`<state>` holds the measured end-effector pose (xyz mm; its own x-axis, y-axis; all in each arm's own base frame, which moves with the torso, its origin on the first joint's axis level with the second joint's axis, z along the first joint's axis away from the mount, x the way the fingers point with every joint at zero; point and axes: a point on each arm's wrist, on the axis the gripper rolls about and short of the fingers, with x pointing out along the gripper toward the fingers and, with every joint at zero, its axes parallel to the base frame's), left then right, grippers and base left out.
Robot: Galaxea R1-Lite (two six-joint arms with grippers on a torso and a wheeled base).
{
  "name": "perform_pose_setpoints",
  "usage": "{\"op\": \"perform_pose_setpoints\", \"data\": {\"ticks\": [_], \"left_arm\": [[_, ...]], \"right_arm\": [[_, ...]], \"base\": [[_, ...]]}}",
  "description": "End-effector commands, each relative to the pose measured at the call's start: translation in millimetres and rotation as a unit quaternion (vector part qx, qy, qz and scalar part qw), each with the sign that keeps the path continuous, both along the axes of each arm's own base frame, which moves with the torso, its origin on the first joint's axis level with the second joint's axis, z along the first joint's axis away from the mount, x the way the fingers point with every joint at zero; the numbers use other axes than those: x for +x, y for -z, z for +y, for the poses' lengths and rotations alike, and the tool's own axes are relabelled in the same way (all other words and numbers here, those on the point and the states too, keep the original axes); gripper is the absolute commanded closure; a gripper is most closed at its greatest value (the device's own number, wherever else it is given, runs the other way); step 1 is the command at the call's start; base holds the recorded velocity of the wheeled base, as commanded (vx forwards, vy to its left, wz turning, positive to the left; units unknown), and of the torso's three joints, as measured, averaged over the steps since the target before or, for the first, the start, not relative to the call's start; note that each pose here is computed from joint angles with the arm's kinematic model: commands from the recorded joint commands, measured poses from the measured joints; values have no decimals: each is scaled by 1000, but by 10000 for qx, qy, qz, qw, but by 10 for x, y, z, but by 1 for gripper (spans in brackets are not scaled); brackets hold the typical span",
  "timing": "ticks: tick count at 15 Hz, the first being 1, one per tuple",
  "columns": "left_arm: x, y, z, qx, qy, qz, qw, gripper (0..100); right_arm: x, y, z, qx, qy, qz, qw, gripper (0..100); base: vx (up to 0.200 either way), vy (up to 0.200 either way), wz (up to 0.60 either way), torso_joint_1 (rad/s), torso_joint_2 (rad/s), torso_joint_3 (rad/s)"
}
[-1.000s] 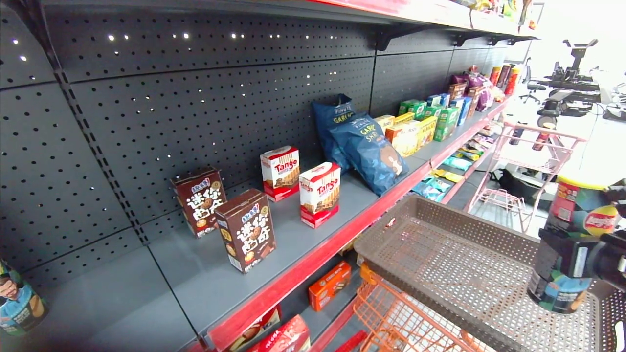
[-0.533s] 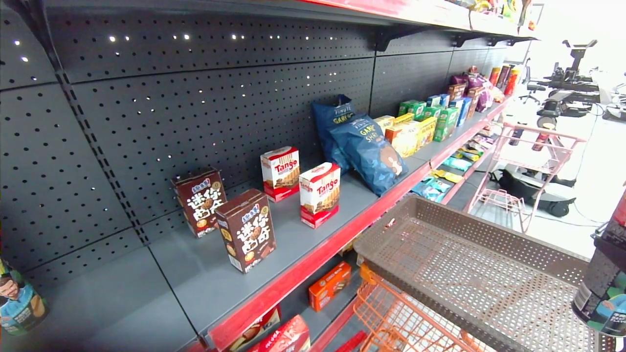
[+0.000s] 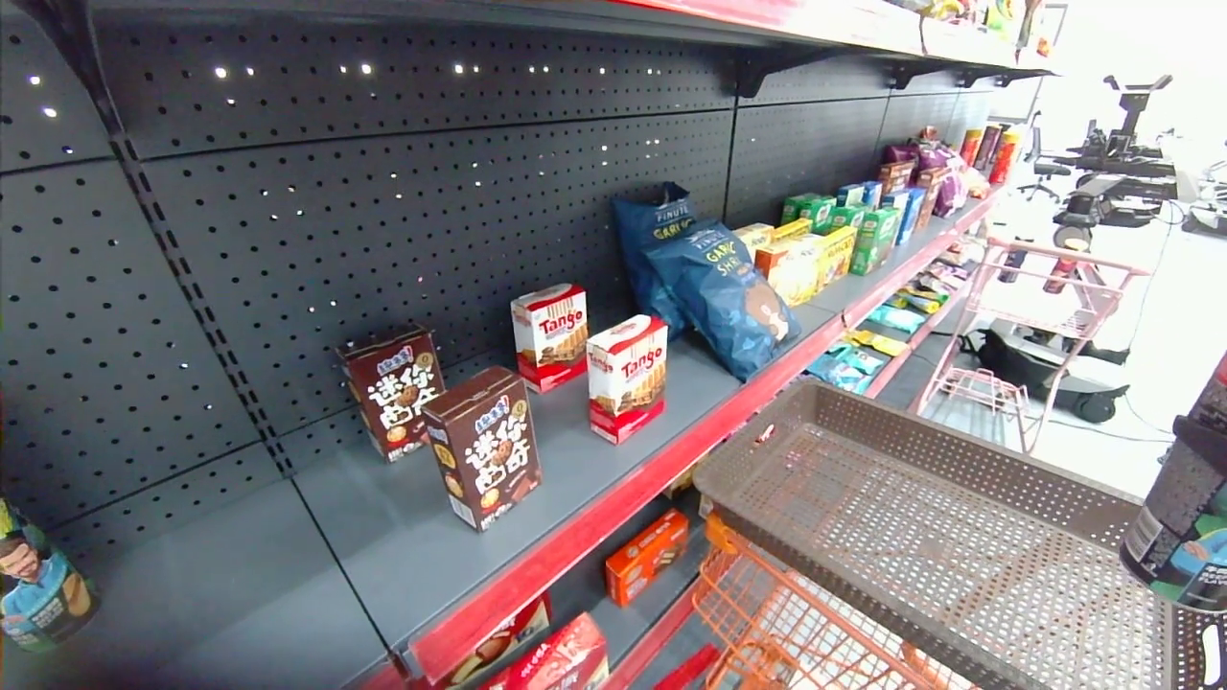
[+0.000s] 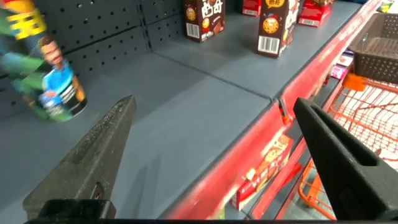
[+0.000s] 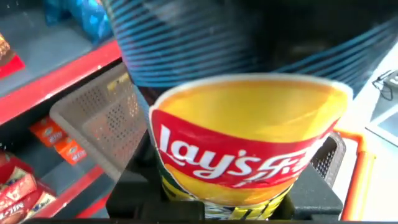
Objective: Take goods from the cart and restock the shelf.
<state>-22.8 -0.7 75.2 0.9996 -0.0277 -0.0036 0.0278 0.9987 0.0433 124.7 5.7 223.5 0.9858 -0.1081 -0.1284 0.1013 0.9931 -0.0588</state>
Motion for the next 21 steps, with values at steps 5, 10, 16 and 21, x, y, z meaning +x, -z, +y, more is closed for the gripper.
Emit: {"op": "perform_pose_setpoints", "data": {"ticks": [5, 10, 16, 21], "left_arm": [[0, 0, -1, 13, 23, -3, 10000, 0], [0, 0, -1, -25, 15, -2, 10000, 0], [0, 0, -1, -33, 15, -2, 10000, 0], [0, 0, -1, -33, 15, -2, 10000, 0]], "right_arm": [[182, 0, 29, -10, -101, 204, 9997, 100], [223, 19, 50, -11, -192, 273, 9994, 100], [221, 8, 49, -3, -222, 251, 9994, 100], [221, 12, 48, -17, -186, 259, 9995, 100]], "base": [[0, 0, 240, -3, -2, 3], [0, 0, 600, 11, 4, 1], [0, 0, 300, -2, 0, 2], [0, 0, 600, 4, 4, 1]]}}
